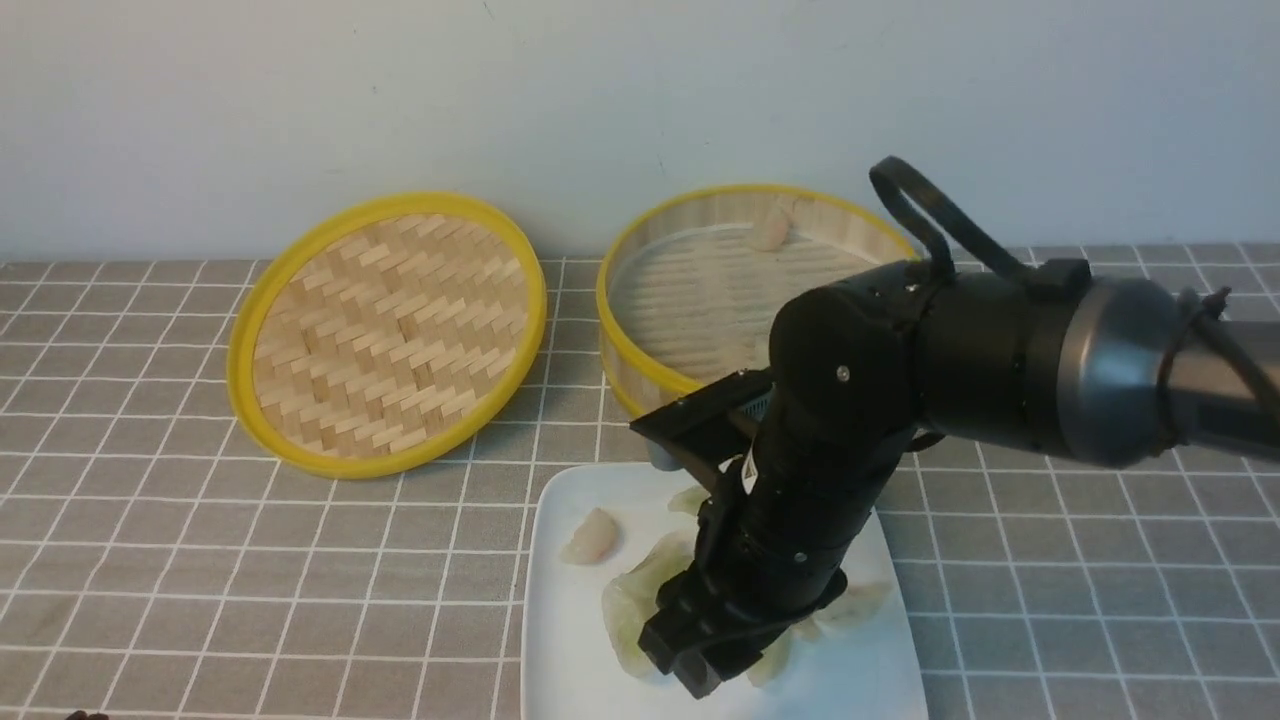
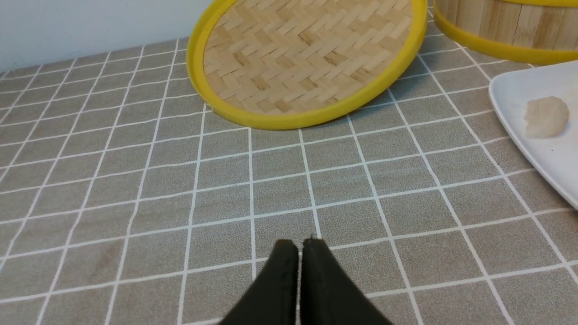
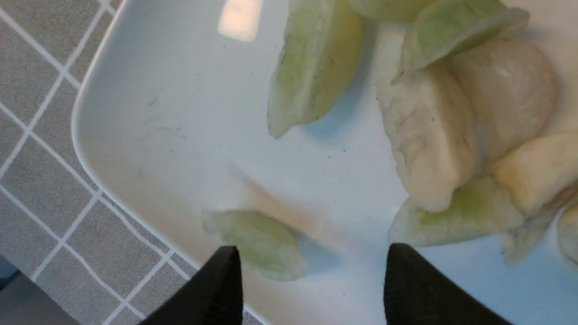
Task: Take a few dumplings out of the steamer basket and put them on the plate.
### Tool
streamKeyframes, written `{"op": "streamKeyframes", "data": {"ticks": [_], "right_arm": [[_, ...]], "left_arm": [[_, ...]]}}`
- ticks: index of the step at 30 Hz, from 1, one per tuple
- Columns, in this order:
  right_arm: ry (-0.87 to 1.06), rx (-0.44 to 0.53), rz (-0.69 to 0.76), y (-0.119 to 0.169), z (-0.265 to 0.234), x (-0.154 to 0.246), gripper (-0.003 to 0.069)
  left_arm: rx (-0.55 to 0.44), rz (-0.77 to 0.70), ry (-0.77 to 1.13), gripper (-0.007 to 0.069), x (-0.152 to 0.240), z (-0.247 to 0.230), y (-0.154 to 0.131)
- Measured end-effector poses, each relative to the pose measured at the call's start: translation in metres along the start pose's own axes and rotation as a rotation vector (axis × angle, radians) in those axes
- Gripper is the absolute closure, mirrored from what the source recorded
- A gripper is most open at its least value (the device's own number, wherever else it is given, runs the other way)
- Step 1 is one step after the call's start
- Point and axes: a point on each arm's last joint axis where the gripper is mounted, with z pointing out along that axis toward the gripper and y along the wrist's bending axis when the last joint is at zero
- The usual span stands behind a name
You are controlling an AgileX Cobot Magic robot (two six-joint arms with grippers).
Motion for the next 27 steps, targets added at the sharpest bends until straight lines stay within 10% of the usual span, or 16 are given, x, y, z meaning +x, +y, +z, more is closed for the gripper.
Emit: {"op": "streamKeyframes", "data": {"ticks": [9,27], "right_arm": [[-0.369,0.066,-0.03,0.013,-0.133,0.019,0.0652],[-1.198,0.099,0.134,-0.007,-0.259,0.229,0.0672]], "left_arm": [[0.0,0.0,0.0,0.063,0.0,0.0,0.0],[0.0,0.0,0.0,0.063,0.0,0.0,0.0]]}}
